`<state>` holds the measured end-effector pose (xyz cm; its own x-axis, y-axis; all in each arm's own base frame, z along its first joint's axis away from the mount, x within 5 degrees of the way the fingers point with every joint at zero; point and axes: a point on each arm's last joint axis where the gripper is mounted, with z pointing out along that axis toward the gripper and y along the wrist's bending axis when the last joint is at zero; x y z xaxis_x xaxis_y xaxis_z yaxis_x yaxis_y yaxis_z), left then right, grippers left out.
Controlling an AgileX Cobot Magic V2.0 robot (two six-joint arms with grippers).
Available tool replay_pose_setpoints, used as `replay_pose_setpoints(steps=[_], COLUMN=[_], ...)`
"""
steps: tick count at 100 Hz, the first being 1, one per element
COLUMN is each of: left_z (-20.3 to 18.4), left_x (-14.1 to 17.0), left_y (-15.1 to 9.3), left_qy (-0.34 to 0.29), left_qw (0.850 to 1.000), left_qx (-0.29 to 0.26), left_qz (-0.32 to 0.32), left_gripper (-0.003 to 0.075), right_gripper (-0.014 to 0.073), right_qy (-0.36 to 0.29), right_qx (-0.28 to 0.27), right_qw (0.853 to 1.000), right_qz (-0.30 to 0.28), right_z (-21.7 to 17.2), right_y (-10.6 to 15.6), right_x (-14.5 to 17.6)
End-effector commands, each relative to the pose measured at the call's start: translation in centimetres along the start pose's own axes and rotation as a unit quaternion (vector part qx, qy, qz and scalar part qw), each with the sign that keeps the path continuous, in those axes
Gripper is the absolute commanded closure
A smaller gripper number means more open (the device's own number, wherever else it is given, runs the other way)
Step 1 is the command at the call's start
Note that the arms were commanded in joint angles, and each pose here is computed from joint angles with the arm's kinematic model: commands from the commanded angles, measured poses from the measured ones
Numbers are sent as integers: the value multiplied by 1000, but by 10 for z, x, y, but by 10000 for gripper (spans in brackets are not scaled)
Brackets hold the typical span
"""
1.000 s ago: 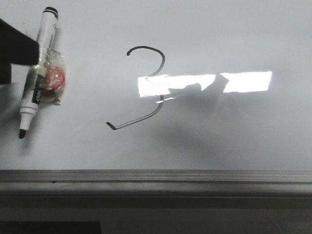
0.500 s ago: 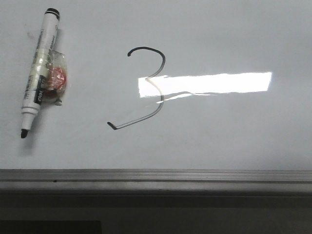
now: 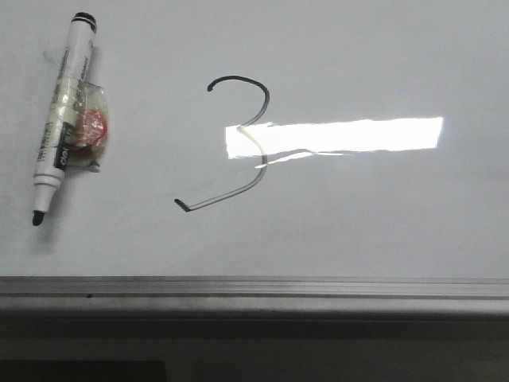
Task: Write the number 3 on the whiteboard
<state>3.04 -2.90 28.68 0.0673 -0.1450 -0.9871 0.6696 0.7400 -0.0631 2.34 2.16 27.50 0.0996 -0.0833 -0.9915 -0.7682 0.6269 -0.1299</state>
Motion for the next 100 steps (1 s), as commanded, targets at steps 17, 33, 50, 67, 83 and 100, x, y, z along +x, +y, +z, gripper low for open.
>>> replay_pose_setpoints(steps=[17, 33, 50, 67, 83, 100], left_z=[0, 0, 1, 4, 3, -6], left_x=[-15, -15, -9, 8, 30, 65], left_y=[0, 0, 1, 10, 25, 36], left_qy=[-43, -43, -34, -8, 23, 55], left_qw=[999, 999, 999, 993, 975, 952], left_qx=[-3, -3, -11, -90, -207, -290], left_qz=[-6, -6, 17, 72, 80, 79], left_gripper=[741, 741, 741, 741, 741, 741], right_gripper=[649, 649, 649, 649, 649, 649], right_qy=[-50, -50, -50, -50, -50, -50], right_qx=[4, 4, 4, 4, 4, 4], right_qw=[999, 999, 999, 999, 999, 999], right_qz=[-6, -6, -6, -6, -6, -6], right_z=[-4, -4, -4, -4, -4, -4], right_y=[-1, -1, -1, -1, -1, -1], right_x=[-13, -13, -13, -13, -13, -13])
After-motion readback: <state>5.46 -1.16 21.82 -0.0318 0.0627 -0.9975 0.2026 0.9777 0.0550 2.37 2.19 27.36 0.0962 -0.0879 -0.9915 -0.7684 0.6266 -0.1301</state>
